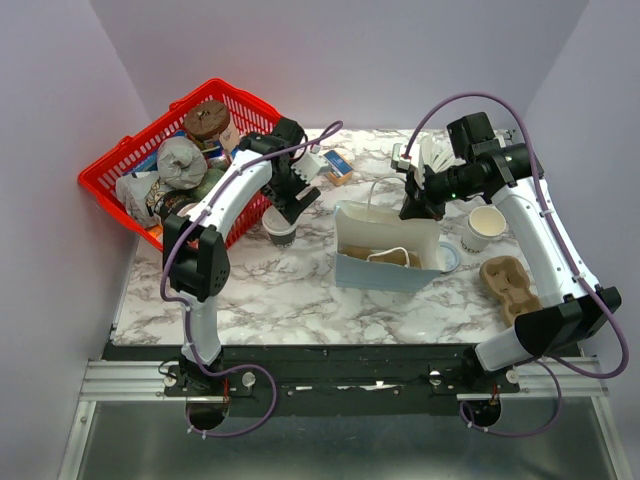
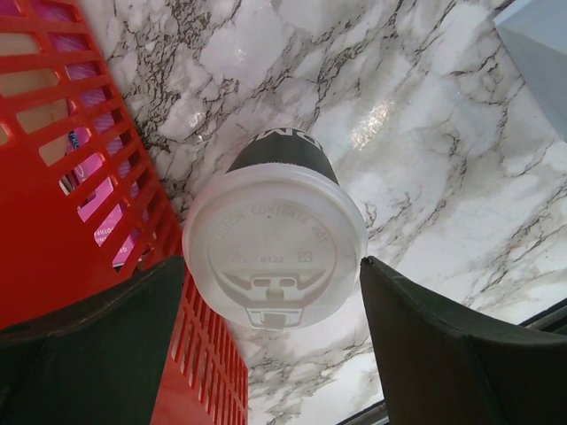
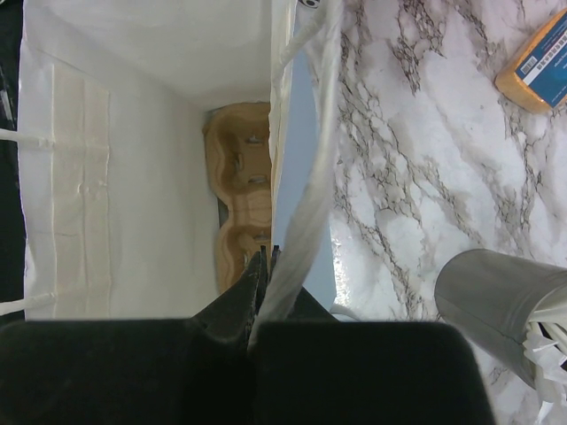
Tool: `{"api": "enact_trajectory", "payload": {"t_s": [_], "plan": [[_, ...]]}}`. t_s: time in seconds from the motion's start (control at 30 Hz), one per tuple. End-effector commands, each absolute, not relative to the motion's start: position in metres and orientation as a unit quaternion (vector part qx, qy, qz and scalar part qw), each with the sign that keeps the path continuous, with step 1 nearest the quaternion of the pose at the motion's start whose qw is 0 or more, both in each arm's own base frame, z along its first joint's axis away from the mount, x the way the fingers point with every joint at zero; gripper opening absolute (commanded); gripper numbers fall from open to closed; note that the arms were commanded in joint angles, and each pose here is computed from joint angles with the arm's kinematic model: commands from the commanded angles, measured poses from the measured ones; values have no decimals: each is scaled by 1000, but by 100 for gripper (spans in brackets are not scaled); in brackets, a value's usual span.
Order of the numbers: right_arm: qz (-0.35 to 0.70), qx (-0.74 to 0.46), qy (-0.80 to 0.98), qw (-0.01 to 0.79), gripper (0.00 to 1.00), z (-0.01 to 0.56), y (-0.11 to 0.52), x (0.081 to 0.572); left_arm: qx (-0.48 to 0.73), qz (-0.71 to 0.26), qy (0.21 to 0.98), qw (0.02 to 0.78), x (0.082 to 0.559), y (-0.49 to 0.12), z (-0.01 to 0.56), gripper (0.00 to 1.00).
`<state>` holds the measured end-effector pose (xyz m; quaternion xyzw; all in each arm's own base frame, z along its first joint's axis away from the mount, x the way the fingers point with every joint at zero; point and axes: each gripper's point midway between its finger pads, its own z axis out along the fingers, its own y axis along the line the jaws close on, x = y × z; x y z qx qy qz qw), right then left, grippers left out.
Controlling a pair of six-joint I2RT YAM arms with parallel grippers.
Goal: Pack the takeout coffee
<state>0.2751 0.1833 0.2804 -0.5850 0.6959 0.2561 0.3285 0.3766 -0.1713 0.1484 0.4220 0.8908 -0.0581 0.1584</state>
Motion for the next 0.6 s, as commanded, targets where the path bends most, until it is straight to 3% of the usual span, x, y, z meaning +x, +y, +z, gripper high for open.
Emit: {"api": "enact_trajectory", "payload": {"t_s": [0.0, 0.2, 0.57], "plan": [[255, -580, 700, 330, 1, 281, 183, 274, 419, -74, 891, 161, 360, -170, 169, 87], [255, -580, 698, 334, 1, 285, 185, 277, 396, -38, 902, 165, 367, -159, 162, 95], [252, -581, 698, 334, 1, 286, 183, 275, 385, -58, 910, 143, 374, -165, 143, 97]]}}
